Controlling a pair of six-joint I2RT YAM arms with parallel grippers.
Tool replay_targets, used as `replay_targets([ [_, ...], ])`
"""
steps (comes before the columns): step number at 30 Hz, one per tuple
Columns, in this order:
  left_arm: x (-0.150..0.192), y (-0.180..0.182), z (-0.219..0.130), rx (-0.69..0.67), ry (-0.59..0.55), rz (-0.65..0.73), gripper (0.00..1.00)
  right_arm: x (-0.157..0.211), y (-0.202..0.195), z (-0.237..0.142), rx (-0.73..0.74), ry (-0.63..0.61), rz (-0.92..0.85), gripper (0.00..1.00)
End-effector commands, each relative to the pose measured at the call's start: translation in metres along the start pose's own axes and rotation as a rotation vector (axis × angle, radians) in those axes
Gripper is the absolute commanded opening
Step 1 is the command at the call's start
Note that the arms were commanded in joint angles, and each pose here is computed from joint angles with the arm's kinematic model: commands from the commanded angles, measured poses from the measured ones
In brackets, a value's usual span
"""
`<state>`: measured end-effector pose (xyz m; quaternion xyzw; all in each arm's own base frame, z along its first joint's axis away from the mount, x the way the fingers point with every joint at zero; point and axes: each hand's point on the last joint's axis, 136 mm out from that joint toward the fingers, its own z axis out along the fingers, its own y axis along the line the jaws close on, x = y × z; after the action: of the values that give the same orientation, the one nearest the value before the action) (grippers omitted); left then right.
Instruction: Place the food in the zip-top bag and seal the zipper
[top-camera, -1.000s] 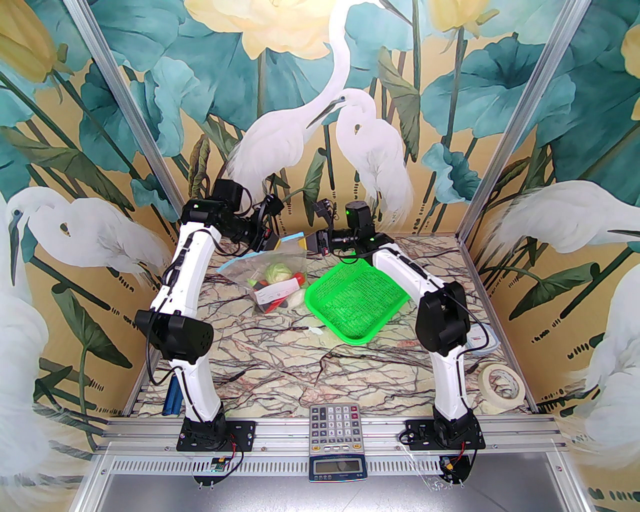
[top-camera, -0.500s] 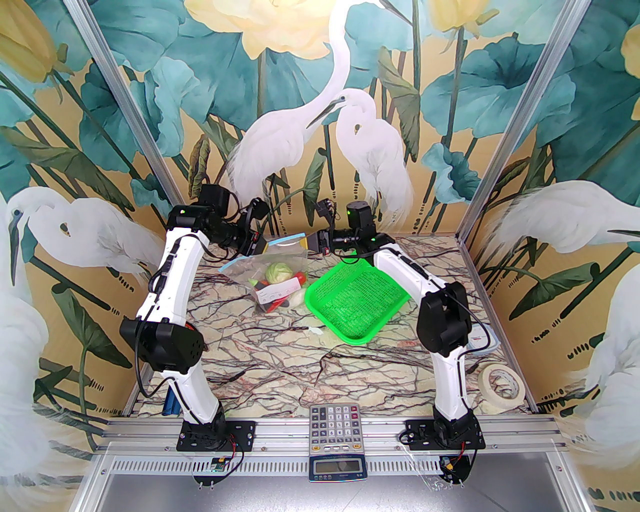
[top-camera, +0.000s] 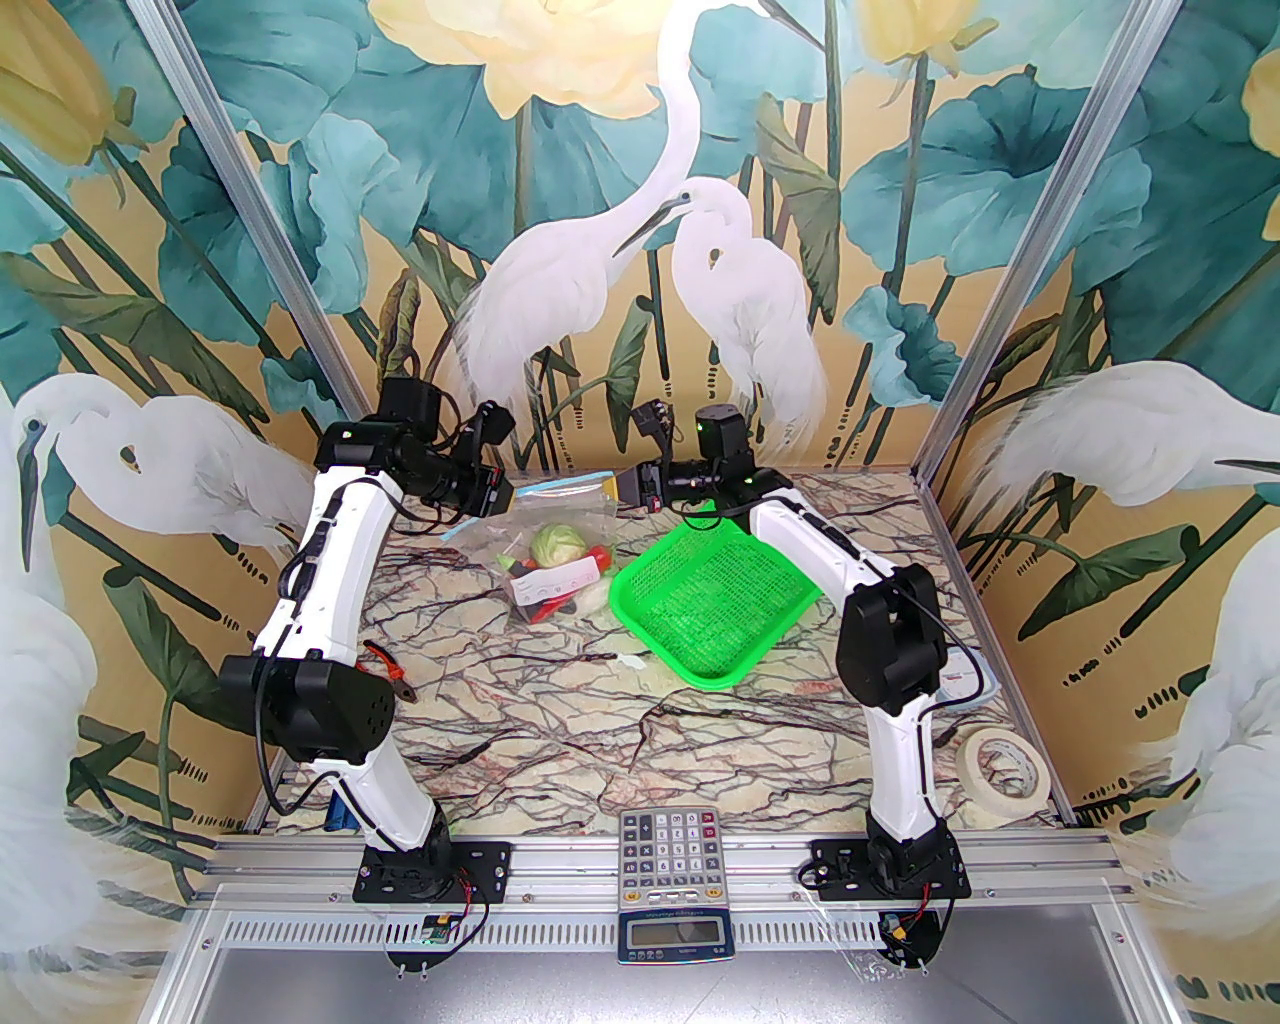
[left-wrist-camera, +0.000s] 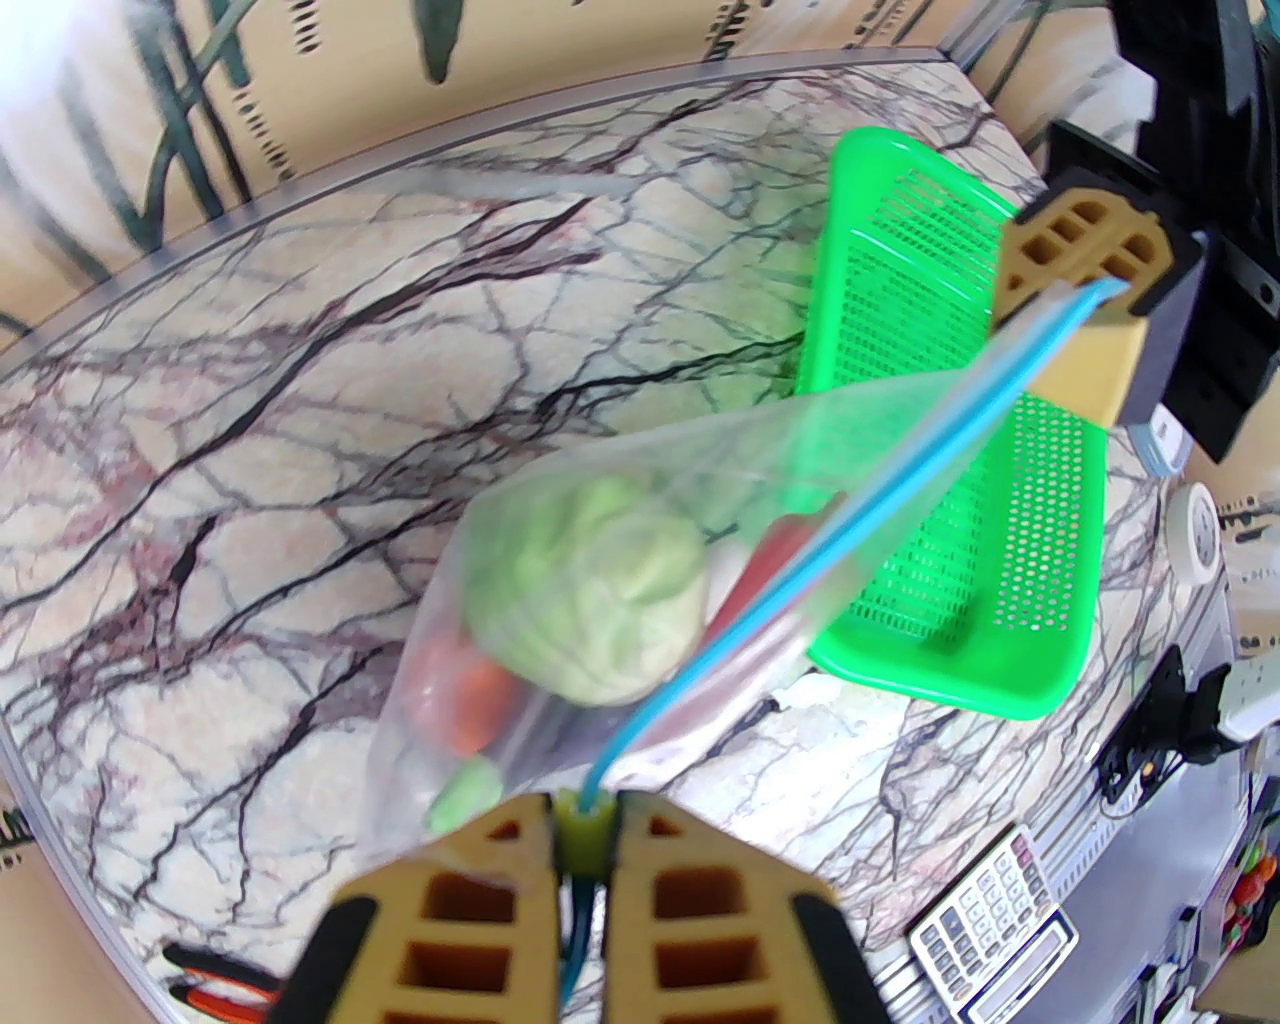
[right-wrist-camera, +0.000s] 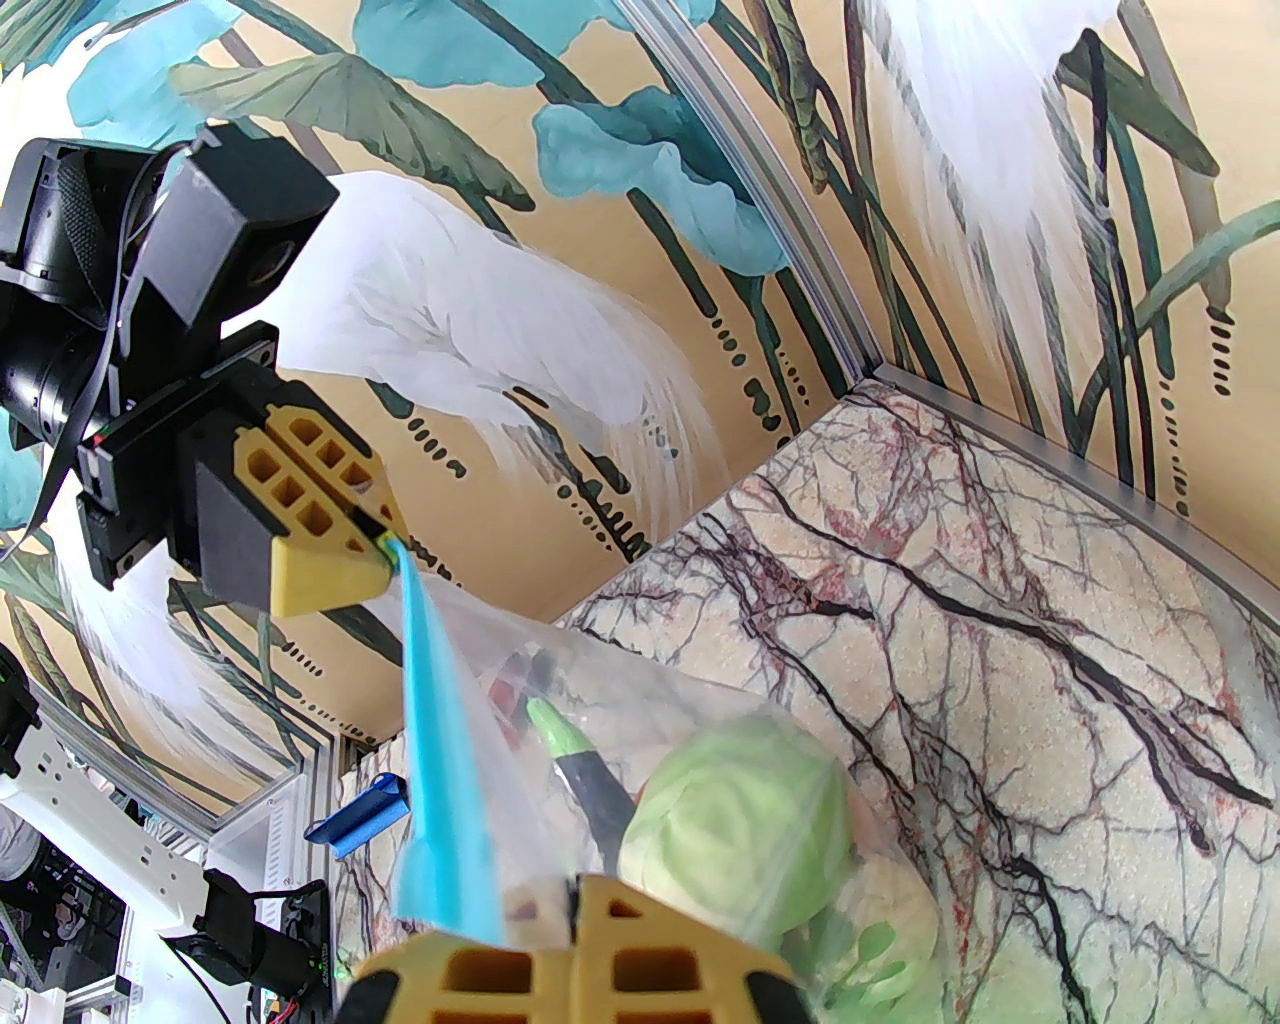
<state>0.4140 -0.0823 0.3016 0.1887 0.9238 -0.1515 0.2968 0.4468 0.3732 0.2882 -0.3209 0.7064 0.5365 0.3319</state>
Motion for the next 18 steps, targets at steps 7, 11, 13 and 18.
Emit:
replay_targets([
  [7,0.011,0.031,-0.033,-0.155,-0.038,-0.09,0.05,-0.021,-0.001,-0.028,0.065,-0.056,-0.017,0.0],
  [11,0.016,0.033,-0.035,-0.162,-0.032,-0.101,0.05,-0.022,0.001,-0.028,0.065,-0.058,-0.02,0.0],
  [13,0.019,0.034,-0.037,-0.166,-0.031,-0.109,0.05,-0.021,0.002,-0.029,0.065,-0.057,-0.02,0.0],
  [18,0.025,0.038,-0.043,-0.181,-0.032,-0.128,0.05,-0.022,0.002,-0.031,0.069,-0.058,-0.02,0.0],
])
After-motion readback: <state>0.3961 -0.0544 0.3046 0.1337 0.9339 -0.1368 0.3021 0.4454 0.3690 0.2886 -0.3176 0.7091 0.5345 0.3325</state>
